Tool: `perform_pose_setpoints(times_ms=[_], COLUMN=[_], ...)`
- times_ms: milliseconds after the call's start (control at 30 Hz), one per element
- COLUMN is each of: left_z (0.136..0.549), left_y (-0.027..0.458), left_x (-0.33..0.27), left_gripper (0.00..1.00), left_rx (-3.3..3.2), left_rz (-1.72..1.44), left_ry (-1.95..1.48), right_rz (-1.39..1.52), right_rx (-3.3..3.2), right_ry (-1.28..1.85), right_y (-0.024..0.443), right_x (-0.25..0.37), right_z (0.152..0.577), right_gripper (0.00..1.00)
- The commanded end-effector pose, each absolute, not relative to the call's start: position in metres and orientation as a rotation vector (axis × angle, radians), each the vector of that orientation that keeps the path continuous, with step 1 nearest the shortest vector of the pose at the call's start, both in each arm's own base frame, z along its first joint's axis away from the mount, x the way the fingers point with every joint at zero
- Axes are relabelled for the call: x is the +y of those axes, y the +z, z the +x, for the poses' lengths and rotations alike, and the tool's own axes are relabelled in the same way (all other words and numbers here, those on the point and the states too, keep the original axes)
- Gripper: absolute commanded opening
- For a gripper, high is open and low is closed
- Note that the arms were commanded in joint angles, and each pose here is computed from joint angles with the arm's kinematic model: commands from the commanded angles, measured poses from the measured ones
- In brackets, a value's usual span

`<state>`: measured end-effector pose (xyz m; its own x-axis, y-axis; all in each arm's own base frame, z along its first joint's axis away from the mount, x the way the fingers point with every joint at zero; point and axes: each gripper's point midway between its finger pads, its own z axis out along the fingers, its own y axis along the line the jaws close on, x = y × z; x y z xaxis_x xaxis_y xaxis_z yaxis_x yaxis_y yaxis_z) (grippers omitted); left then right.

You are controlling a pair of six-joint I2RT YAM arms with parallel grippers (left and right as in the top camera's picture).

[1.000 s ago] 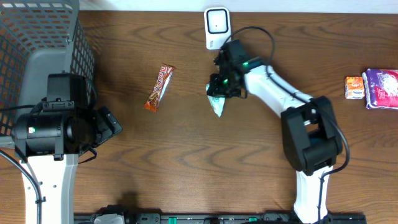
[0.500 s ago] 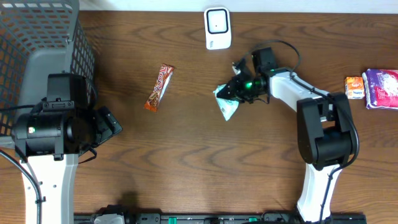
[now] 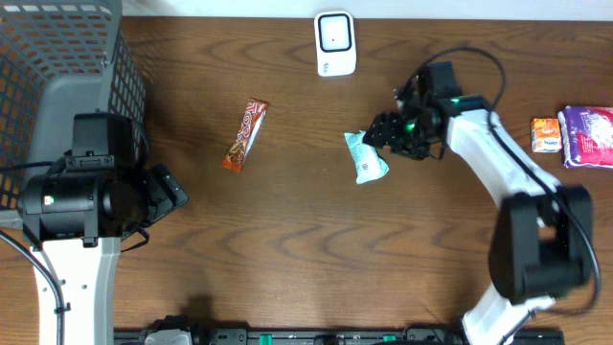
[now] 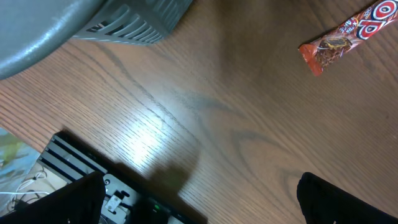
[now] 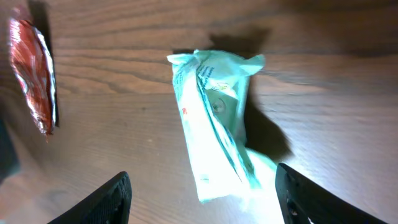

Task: Scan the item barcode

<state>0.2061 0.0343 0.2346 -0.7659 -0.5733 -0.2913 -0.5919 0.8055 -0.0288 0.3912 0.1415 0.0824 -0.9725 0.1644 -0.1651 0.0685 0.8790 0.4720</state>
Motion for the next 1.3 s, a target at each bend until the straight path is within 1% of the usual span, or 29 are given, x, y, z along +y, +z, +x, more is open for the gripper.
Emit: perform_pose_setpoints(times_ms=[0,133,167,200,233,267,333,367,433,600,733,1133,1267], left_z=[0.205,0.205,0.205,0.205,0.205,0.205,0.205,0.205,0.205,0.205,0.205,0.205,0.205], left_y=[0.235,0.235,0.235,0.235,0.235,0.235,0.235,0.235,0.235,0.235,0.235,0.235,0.235], left_x=[0.038,0.038,0.038,0.038,0.038,0.038,0.038,0.038,0.038,0.038,0.038,0.038,0.038], left_gripper=[0.98,0.98,0.98,0.98,0.98,0.98,0.98,0.98,0.98,0.98,0.98,0.98,0.98], left_rx=[2.697,2.697,2.697,2.697,2.697,2.697,2.697,2.697,2.697,2.697,2.697,2.697,2.697], left_rz=[-0.916,-0.916,-0.916,-0.916,-0.915,-0.915,-0.916,-0.916,-0.916,-0.916,-0.916,-0.916,-0.916], left_ry=[0.115,0.115,0.114,0.115,0.114,0.115,0.115,0.115,0.115,0.115,0.115,0.115,0.115], right_rz=[0.134,0.093,0.085,0.076,0.081,0.101,0.136,0.154,0.185,0.162,0.187,0.213,0.218], right_rx=[2.800,2.787,2.787,2.785,2.782,2.776,2.765,2.759,2.751,2.737,2.743,2.860,2.882], right_ry=[0.505,0.467,0.458,0.441,0.423,0.393,0.352,0.333,0.297,0.279,0.262,0.205,0.189], right_y=[0.105,0.111,0.111,0.109,0.109,0.108,0.108,0.108,0.106,0.102,0.089,0.003,-0.008], right_x=[0.130,0.137,0.139,0.141,0.142,0.142,0.141,0.141,0.141,0.151,0.156,0.164,0.162], right_z=[0.389,0.385,0.384,0.385,0.386,0.387,0.389,0.389,0.390,0.394,0.397,0.405,0.403], right_gripper=[0.68,0.64,0.59,0.51,0.45,0.32,0.18,0.12,0.06,0.01,0.01,0.01,0.01])
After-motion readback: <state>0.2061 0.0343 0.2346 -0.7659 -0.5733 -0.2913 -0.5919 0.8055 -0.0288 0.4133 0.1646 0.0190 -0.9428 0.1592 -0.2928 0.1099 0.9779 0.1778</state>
